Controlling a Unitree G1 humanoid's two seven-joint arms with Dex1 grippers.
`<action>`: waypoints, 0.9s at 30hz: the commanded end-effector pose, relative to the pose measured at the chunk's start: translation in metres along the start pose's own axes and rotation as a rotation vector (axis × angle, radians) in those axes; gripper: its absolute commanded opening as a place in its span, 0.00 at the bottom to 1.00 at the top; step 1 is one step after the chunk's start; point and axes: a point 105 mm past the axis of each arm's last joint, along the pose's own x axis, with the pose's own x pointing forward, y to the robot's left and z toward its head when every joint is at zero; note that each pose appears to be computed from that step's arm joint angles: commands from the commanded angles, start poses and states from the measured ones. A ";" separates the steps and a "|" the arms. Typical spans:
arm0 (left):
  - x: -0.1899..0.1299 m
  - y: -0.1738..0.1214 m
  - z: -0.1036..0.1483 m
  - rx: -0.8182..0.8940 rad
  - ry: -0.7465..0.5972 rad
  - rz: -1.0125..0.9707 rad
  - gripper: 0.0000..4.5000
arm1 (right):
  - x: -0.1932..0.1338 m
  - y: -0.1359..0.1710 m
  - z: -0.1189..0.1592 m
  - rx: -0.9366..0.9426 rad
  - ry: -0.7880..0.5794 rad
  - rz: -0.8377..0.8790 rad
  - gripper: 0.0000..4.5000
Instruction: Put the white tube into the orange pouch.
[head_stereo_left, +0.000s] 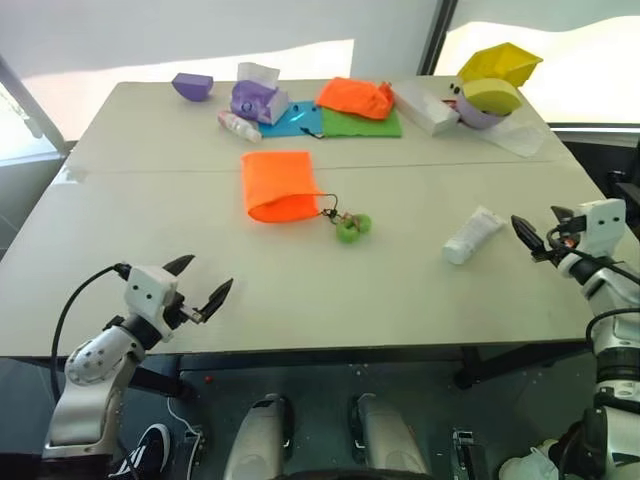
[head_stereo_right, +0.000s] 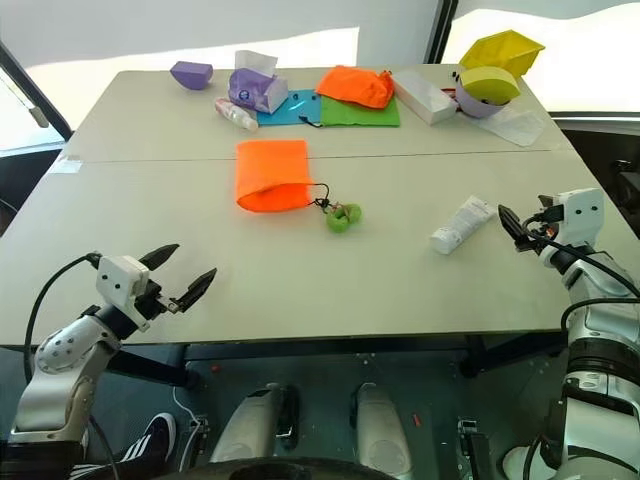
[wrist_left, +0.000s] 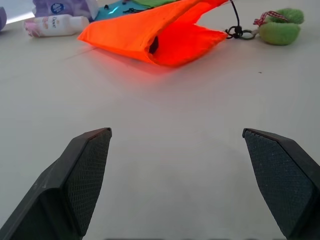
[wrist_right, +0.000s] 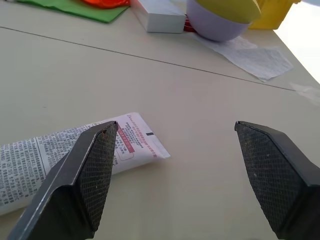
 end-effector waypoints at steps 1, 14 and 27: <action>0.002 -0.002 0.007 0.029 -0.032 -0.005 1.00 | -0.005 -0.009 0.010 -0.017 -0.040 -0.030 0.87; 0.005 0.001 0.005 0.038 -0.025 0.004 1.00 | 0.000 0.001 0.009 -0.015 -0.040 -0.002 0.87; 0.005 0.001 0.004 0.039 -0.027 0.003 1.00 | 0.000 0.005 0.009 -0.012 -0.043 0.014 0.87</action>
